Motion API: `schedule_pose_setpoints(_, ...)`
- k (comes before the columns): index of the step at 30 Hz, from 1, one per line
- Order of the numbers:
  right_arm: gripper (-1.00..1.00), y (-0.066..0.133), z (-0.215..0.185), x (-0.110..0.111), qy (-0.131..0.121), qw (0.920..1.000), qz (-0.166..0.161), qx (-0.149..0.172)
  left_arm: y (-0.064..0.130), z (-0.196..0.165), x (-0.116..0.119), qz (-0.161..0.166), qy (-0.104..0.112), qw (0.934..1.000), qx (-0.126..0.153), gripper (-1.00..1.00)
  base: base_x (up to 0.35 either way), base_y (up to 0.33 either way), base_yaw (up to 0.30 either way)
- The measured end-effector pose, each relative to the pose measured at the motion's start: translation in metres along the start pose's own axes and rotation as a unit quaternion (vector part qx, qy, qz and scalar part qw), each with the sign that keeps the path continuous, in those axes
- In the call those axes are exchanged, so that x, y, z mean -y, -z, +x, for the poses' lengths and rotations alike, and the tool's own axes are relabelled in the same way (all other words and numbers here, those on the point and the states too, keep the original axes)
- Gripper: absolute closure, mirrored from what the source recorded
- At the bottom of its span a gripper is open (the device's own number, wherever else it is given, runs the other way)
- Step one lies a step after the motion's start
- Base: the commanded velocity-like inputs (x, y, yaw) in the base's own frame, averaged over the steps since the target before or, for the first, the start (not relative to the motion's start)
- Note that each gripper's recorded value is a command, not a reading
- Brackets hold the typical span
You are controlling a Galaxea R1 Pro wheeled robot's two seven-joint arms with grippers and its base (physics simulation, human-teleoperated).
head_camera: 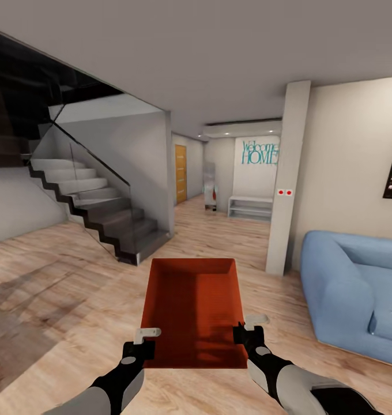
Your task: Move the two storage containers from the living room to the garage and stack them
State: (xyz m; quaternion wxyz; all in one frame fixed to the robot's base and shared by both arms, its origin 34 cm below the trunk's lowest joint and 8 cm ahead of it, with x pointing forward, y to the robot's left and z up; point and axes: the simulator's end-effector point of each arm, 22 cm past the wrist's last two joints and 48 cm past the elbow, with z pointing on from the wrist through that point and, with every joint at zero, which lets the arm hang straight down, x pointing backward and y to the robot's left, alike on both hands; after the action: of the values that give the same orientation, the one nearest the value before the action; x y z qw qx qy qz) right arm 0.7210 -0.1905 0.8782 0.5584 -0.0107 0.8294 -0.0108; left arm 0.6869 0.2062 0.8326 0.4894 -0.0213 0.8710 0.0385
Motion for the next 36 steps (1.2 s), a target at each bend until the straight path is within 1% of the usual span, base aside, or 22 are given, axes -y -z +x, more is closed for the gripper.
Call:
schedule_pose_setpoints(30,1.0,0.0,0.0,0.0,0.0,1.0,0.0,0.0,0.0,0.0001,0.0,0.0,0.0,1.0,0.0,1.0,0.321,0.003,0.0)
schedule_pose_setpoints(36,1.0,0.0,0.0,0.0001,0.0,1.0,0.0,0.0,0.0,0.0,0.0001,0.0,0.0,1.0,0.0,1.0,0.321,0.0,-0.181)
